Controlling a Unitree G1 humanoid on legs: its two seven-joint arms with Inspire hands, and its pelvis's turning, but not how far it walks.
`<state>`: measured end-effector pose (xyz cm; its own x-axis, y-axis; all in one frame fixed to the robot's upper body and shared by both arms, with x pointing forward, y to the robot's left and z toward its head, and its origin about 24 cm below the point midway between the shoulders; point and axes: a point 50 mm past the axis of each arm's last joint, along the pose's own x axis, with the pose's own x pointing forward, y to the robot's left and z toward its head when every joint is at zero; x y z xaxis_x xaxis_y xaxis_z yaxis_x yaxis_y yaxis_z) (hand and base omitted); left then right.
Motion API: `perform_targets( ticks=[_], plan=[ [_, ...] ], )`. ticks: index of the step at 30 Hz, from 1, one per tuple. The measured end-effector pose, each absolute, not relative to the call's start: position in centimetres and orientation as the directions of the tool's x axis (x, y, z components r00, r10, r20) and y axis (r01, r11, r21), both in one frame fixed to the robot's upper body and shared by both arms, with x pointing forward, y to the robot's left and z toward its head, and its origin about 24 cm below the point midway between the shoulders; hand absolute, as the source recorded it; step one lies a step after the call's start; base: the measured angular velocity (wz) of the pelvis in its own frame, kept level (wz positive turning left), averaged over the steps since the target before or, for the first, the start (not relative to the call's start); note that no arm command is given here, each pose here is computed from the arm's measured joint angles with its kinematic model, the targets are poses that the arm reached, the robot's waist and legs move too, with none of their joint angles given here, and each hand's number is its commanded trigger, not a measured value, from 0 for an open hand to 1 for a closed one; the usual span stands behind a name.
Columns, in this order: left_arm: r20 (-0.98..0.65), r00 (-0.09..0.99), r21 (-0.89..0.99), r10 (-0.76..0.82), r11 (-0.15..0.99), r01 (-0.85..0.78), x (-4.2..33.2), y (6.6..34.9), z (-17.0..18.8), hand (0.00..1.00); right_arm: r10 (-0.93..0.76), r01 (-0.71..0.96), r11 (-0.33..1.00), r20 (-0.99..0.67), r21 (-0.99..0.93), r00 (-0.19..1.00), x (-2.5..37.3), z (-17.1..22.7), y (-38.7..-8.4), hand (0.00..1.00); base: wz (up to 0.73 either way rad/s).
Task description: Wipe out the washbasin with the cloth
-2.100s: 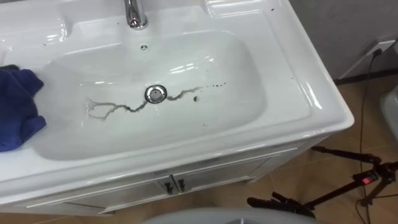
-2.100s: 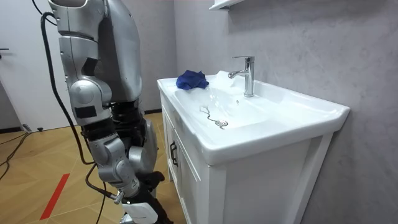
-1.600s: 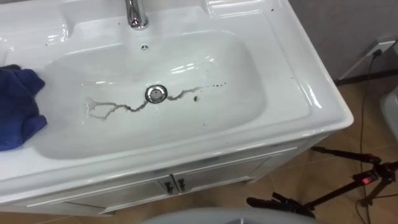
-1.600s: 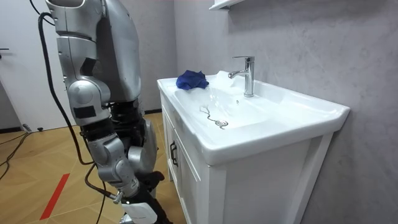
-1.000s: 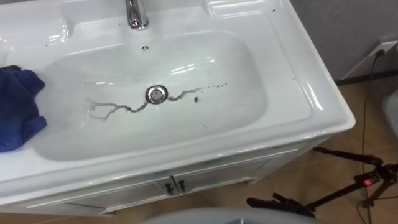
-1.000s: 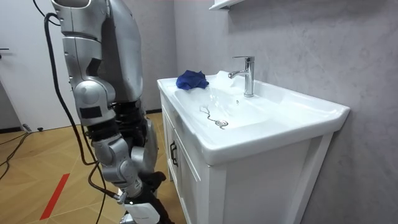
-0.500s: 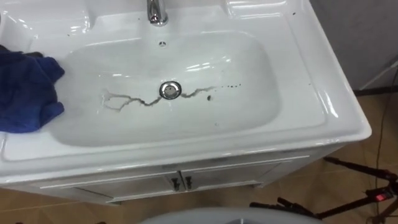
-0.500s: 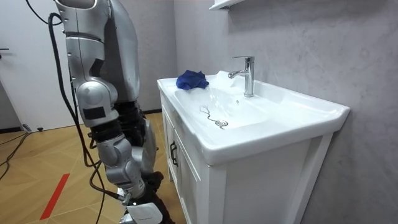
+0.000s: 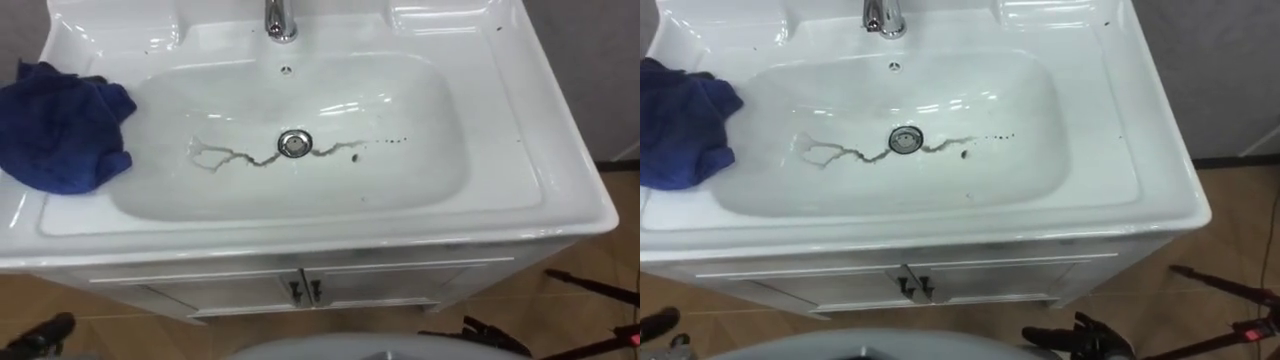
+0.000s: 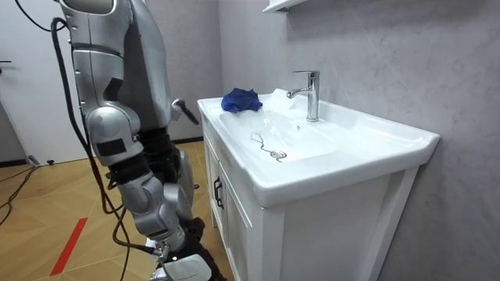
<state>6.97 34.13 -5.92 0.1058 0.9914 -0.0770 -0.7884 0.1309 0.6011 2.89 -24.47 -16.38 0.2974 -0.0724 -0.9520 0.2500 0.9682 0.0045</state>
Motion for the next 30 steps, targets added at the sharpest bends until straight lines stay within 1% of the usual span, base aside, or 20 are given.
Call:
perform_targets(
  ticks=[1,6,7,10,14,15,16,17,18,19,21,22,24,27,29,30],
  plan=[
    [-0.011,0.125,0.584,0.992,0.108,-0.805,7.8,34.3,-4.8,0.0,-0.076,0.248,0.969,-0.951,0.001,0.301,2.9,-16.3,-24.5,0.0,-0.04],
    [0.144,0.167,0.629,0.975,0.04,-0.777,8.4,35.3,-2.8,0.0,-0.088,0.219,0.975,-0.949,-0.021,0.301,3.0,-16.3,-24.5,0.0,0.1],
    [0.181,0.199,0.65,0.963,0.035,-0.759,8.7,35.6,-2.4,0.0,-0.095,0.213,0.977,-0.947,-0.029,0.306,3.1,-16.3,-24.6,0.0,0.13],
    [0.247,0.264,0.697,0.932,0.018,-0.716,9.4,35.9,-1.5,0.0,-0.115,0.212,0.976,-0.944,-0.049,0.309,2.9,-16.3,-24.6,0.0,0.07],
    [0.313,0.31,0.707,0.898,-0.003,-0.707,10.1,36.1,-0.3,0.0,-0.138,0.244,0.968,-0.94,-0.061,0.313,2.7,-16.2,-24.9,0.0,0.06],
    [0.355,0.329,0.699,0.875,-0.015,-0.715,10.5,36.2,0.5,0.0,-0.143,0.254,0.965,-0.94,-0.063,0.31,2.4,-16.2,-25.0,0.0,0.06],
    [0.452,0.33,0.614,0.828,-0.021,-0.789,11.9,35.9,3.1,0.0,-0.144,0.256,0.965,-0.94,-0.063,0.309,2.4,-16.2,-25.0,0.0,0.0],
    [0.514,0.326,0.554,0.794,-0.018,-0.832,12.7,35.7,4.7,0.0,-0.144,0.255,0.965,-0.939,-0.064,0.311,2.4,-16.2,-25.0,0.0,-0.04],
    [0.639,0.303,0.422,0.707,0.007,-0.907,14.3,35.0,8.0,0.0,-0.148,0.253,0.965,-0.936,-0.067,0.318,2.5,-16.1,-25.1,0.0,-0.16],
    [0.742,0.277,0.332,0.611,0.025,-0.943,15.2,34.4,10.6,0.0,-0.156,0.249,0.966,-0.931,-0.074,0.331,2.6,-16.0,-25.5,0.0,-0.2],
    [0.826,0.257,0.279,0.502,0.033,-0.96,15.5,33.6,12.6,0.0,-0.173,0.247,0.965,-0.921,-0.087,0.349,2.8,-15.7,-26.1,0.0,-0.33],
    [0.851,0.259,0.275,0.458,0.032,-0.961,15.6,33.1,13.0,0.0,-0.185,0.252,0.963,-0.915,-0.096,0.359,2.9,-15.6,-26.5,0.0,-0.41],
    [0.862,0.278,0.296,0.424,0.024,-0.955,15.5,32.5,12.7,0.0,-0.198,0.276,0.956,-0.911,-0.098,0.363,2.8,-15.5,-26.8,0.0,-0.38],
    [0.84,0.302,0.326,0.45,0.025,-0.945,15.4,32.1,11.7,0.0,-0.201,0.291,0.952,-0.915,-0.098,0.351,2.7,-15.6,-26.8,0.0,-0.17],
    [0.825,0.318,0.345,0.467,0.03,-0.938,15.4,31.9,11.3,0.0,-0.213,0.287,0.951,-0.92,-0.118,0.329,2.3,-15.6,-27.2,0.0,-0.12],
    [0.82,0.326,0.354,0.469,0.032,-0.935,15.5,31.9,11.2,0.0,-0.218,0.276,0.952,-0.929,-0.134,0.3,1.8,-15.6,-27.3,0.0,-0.06]
  ],
)
